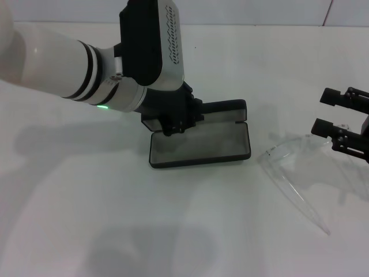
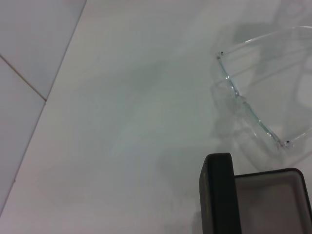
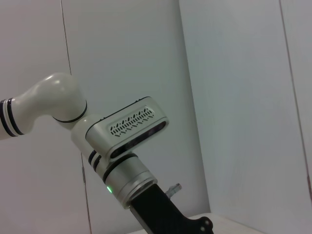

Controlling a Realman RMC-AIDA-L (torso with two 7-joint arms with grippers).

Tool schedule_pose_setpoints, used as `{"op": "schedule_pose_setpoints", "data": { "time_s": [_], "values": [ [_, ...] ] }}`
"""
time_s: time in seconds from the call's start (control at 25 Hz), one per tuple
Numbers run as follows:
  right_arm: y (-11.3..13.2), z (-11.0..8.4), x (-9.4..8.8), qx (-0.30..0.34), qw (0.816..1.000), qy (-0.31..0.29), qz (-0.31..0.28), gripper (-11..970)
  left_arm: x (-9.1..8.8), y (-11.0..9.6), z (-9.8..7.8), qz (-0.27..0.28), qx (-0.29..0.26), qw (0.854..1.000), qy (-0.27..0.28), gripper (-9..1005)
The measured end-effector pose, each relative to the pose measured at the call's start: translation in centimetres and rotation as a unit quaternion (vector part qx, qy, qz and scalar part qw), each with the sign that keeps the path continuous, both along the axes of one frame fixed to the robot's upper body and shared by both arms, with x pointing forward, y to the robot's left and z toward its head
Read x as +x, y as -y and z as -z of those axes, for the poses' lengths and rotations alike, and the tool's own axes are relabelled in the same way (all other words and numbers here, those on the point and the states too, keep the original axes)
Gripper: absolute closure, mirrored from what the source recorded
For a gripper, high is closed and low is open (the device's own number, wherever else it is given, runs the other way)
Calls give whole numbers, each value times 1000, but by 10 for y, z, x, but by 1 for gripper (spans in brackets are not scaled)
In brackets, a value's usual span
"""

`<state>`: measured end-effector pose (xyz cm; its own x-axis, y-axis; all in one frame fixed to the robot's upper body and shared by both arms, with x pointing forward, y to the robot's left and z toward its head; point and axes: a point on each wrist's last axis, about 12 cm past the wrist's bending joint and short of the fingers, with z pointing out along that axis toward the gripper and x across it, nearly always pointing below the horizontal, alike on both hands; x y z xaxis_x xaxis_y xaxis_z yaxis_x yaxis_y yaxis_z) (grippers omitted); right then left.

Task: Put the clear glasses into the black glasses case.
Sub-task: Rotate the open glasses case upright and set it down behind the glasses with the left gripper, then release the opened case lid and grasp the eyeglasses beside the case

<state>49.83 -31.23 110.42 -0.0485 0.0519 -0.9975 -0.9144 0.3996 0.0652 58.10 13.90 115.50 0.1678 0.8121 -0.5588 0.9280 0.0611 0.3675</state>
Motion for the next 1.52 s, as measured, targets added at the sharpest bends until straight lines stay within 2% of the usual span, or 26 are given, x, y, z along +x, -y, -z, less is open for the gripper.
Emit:
{"op": "schedule_pose_setpoints", "data": {
  "time_s": [0.52,0.76,0.92,1.04,1.08,1.12,1.2,1.36,1.52],
  "values": [
    [1,0,0,2,1000,1,4,358,-1,3,-3,2,-10,1000,3,751],
    [3,1,-2,0,1000,2,8,359,-7,-4,-34,4,-135,991,-11,750],
    [5,1,-2,2,1000,4,14,360,-18,-32,-55,18,-262,965,-19,749],
    [6,0,-2,3,1000,5,18,360,-28,-69,-63,19,-397,917,-19,744],
    [6,0,-2,3,1000,5,19,361,-29,-79,-61,13,-426,904,-20,741],
    [7,0,-2,3,1000,6,19,361,-32,-92,-60,8,-465,885,-19,739],
    [6,0,-1,3,1000,6,19,361,-37,-113,-54,-8,-511,859,-23,733],
    [5,-2,1,3,1000,7,16,362,-45,-137,-39,-28,-539,841,-49,723],
    [5,-3,3,4,1000,7,15,363,-54,-151,-24,-56,-554,827,-78,713]
  ]
}}
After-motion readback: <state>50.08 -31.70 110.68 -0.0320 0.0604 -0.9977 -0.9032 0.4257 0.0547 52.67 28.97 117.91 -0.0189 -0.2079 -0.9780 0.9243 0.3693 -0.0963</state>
